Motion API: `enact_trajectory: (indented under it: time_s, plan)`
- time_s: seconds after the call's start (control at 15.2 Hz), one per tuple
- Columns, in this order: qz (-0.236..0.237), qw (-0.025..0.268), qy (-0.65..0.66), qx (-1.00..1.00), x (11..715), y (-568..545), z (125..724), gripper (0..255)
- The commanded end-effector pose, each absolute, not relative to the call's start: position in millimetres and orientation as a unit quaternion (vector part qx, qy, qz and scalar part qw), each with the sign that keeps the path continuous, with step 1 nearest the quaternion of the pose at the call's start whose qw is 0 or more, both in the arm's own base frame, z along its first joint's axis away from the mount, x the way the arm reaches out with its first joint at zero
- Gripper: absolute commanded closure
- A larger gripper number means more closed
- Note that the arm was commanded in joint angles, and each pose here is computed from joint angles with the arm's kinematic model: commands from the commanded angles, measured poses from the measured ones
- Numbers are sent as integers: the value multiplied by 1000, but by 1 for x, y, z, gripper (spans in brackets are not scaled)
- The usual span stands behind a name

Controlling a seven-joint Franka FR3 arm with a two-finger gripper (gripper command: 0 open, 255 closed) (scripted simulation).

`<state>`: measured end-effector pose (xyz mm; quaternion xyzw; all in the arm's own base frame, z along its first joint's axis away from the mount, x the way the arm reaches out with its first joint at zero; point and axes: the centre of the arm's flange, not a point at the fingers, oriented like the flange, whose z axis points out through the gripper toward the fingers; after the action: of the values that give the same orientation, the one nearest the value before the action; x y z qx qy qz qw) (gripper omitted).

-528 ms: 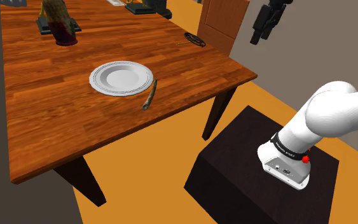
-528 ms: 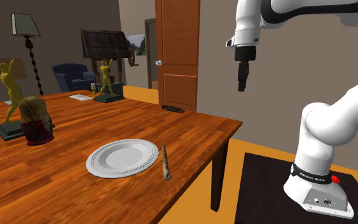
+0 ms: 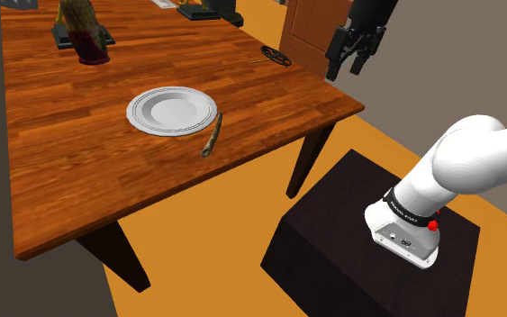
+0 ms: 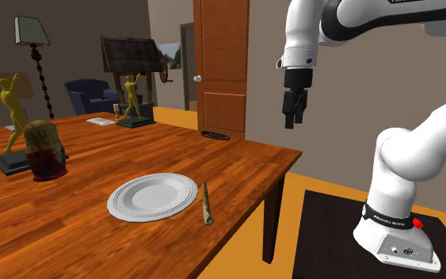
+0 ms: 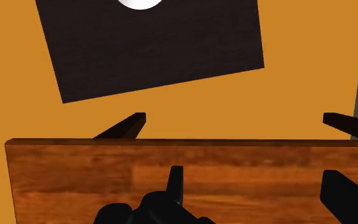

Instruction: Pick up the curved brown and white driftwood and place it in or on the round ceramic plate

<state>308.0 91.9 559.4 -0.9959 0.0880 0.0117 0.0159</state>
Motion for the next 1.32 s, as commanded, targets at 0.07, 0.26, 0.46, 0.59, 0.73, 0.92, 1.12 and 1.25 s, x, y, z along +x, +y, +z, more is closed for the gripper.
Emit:
enact_trajectory:
  time_s: [0.07, 0.26, 0.46, 0.59, 0.73, 0.92, 1.12, 1.25]
  plan:
    - [11, 18, 139, -990, 316, 125, 541, 0]
    - [10, 20, 187, -982, 328, 158, 524, 0]
    - [9, 21, 234, -972, 344, 189, 507, 0]
    - [8, 22, 265, -964, 357, 209, 496, 0]
    - [7, 23, 296, -955, 370, 228, 485, 0]
    - [6, 25, 342, -939, 393, 255, 468, 0]
    - [5, 26, 387, -922, 418, 280, 452, 0]
    - [4, 27, 416, -909, 436, 295, 441, 0]
